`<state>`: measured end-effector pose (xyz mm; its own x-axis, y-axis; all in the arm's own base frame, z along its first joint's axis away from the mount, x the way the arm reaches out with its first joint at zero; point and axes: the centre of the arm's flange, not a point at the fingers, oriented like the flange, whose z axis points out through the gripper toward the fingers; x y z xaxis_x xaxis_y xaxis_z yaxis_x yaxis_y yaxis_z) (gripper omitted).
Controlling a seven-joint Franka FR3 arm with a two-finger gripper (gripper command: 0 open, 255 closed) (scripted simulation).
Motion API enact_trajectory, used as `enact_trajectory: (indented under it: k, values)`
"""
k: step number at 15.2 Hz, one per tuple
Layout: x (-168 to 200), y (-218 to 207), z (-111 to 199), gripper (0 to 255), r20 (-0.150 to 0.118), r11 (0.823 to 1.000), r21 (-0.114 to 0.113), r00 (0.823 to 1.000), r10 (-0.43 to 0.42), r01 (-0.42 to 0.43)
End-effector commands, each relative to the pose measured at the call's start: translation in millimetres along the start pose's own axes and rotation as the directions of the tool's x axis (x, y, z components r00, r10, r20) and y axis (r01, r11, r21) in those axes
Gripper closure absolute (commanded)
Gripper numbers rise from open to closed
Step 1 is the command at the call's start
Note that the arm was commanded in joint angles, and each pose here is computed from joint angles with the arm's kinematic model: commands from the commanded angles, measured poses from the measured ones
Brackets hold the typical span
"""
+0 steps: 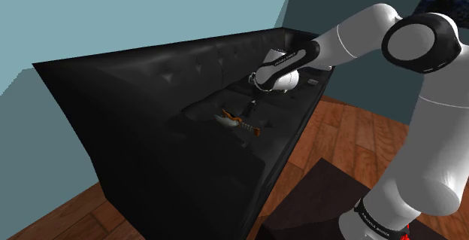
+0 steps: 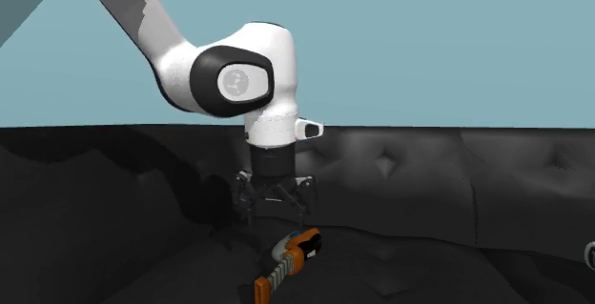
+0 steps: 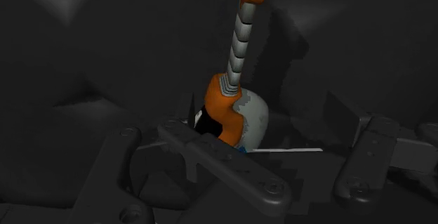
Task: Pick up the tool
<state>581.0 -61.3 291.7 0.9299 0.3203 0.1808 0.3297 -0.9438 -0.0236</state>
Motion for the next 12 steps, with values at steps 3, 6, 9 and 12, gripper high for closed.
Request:
enact_trajectory:
  k: [3, 6, 9, 12]
  values:
    - [19.6, 13.4, 48.6, 0, 0.006, 0.999, 0.008, 0.999, -0.036, 0.036]
    - [26.0, 18.3, 70.5, 0, 0.008, 0.999, 0.010, 0.999, -0.049, 0.049]
    - [23.2, 18.6, 86.0, 0, 0.008, 0.999, 0.010, 0.999, -0.049, 0.049]
    - [19.8, 19.1, 104.6, 0, 0.008, 0.999, 0.010, 0.999, -0.049, 0.049]
